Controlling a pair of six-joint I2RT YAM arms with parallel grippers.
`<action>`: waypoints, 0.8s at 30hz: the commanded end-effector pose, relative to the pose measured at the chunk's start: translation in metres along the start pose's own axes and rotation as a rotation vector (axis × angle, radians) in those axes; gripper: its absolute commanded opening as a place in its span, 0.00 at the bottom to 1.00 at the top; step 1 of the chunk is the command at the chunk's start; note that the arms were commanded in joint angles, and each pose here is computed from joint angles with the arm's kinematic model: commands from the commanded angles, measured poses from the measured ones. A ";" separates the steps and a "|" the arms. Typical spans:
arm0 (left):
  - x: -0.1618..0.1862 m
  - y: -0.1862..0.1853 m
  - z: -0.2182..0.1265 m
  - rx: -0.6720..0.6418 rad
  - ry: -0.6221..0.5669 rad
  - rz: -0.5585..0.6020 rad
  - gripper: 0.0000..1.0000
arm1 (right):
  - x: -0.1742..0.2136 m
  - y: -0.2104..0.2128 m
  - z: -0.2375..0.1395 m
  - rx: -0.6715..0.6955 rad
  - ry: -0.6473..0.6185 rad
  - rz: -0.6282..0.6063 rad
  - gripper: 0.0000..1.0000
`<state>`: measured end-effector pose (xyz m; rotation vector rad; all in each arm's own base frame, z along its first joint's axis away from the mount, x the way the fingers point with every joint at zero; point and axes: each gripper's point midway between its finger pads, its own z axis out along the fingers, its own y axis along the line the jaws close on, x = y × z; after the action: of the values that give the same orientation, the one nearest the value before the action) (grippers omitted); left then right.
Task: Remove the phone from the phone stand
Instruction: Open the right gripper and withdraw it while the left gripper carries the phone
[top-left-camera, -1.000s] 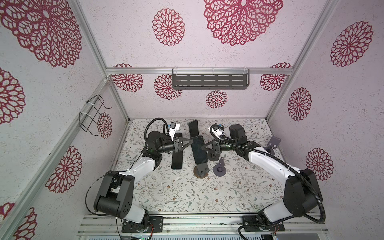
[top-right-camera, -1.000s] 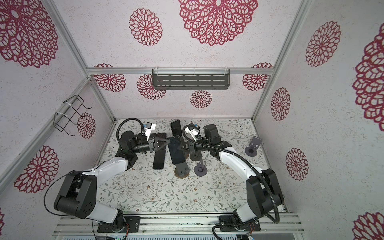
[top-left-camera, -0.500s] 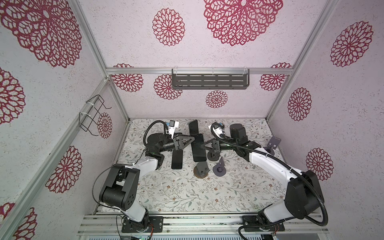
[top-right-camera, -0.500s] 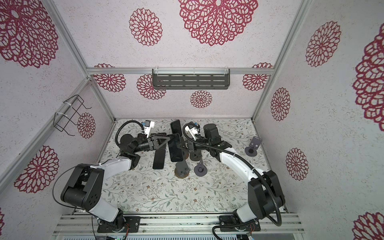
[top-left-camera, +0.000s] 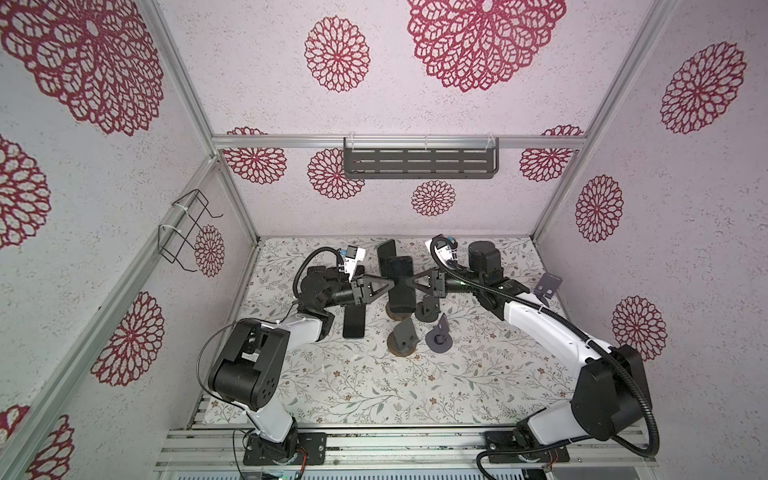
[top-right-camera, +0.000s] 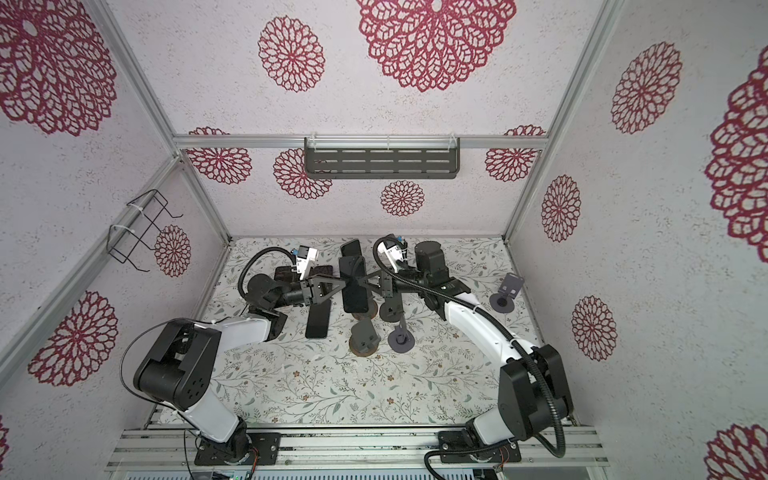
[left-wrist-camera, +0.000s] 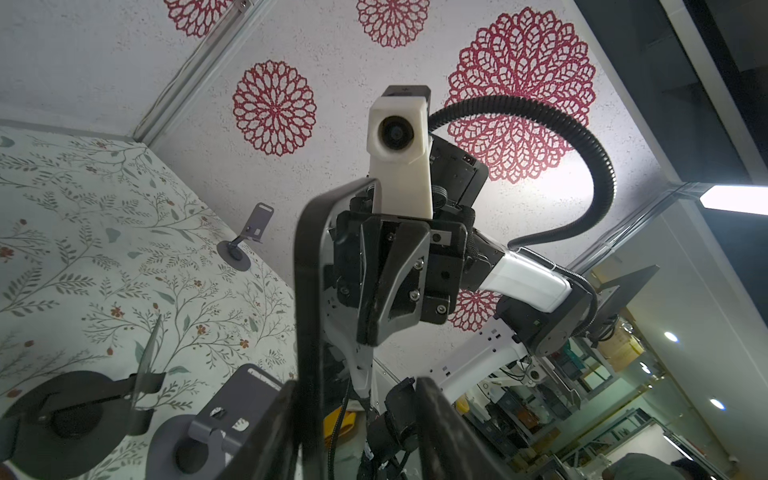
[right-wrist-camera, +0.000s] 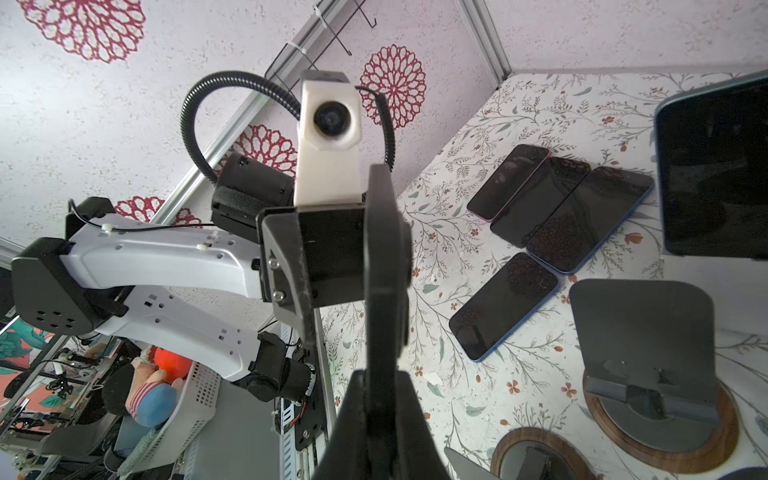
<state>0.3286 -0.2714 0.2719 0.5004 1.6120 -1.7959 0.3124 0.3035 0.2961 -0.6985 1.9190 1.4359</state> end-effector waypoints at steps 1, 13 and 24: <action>-0.003 -0.005 0.005 0.033 0.006 0.019 0.41 | -0.038 0.038 -0.015 -0.059 -0.097 -0.123 0.00; -0.009 -0.003 0.005 0.038 -0.018 0.009 0.11 | -0.033 0.032 -0.014 -0.056 -0.087 -0.111 0.00; -0.025 0.007 -0.004 -0.019 -0.054 -0.017 0.00 | -0.031 0.008 -0.018 0.011 -0.085 -0.063 0.56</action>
<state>0.3371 -0.2704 0.2710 0.4621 1.6237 -1.8216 0.3197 0.2975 0.3013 -0.6696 1.9024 1.4346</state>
